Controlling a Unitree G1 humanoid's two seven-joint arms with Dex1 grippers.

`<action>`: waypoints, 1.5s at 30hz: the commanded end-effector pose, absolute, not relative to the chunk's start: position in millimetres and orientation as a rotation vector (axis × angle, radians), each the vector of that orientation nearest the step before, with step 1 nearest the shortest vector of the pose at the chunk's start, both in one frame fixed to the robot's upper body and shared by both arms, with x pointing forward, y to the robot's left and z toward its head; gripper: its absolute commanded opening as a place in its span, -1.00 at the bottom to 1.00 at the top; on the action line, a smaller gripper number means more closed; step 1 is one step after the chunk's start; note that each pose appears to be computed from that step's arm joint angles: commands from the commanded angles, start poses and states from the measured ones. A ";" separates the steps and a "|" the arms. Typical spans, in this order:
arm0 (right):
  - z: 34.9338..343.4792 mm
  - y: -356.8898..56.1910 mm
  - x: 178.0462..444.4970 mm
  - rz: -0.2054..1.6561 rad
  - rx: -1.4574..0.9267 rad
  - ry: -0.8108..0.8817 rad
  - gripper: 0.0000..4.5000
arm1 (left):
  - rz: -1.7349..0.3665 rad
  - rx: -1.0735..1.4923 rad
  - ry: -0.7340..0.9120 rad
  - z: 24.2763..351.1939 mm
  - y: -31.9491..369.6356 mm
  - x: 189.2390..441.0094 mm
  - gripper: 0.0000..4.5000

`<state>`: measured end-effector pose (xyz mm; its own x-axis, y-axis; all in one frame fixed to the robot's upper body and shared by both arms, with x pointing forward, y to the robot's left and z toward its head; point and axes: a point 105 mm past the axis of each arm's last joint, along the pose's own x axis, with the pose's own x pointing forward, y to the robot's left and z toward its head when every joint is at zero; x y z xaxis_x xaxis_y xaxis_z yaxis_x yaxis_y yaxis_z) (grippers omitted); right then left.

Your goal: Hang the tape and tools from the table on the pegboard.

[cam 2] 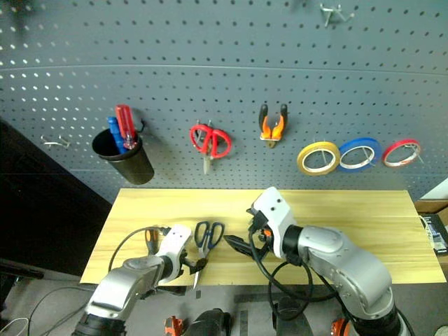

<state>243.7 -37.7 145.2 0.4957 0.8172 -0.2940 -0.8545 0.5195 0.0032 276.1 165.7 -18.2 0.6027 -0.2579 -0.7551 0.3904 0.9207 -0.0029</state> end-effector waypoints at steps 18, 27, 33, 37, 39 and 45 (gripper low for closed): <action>142.7 -51.7 212.8 1.163 -0.285 0.349 1.00 | -0.326 0.036 0.951 -29.1 150.5 281.2 -0.22; 140.8 -68.1 218.8 1.116 -0.339 0.370 1.00 | -0.340 0.047 0.893 -20.8 156.9 290.4 -0.64; 150.6 -72.2 227.9 1.057 -0.368 0.280 1.00 | -0.452 0.104 0.717 2.7 168.2 289.3 -0.71; 160.7 -75.9 234.2 1.018 -0.390 0.178 1.00 | -0.555 0.220 0.533 25.2 173.4 279.7 -0.89; 165.1 -78.7 236.6 1.000 -0.420 0.123 1.00 | -0.597 0.273 0.448 34.7 174.4 271.8 -0.89; 167.8 -87.6 238.5 0.991 -0.444 0.078 1.00 | -0.638 0.322 0.191 70.0 172.8 265.3 -0.89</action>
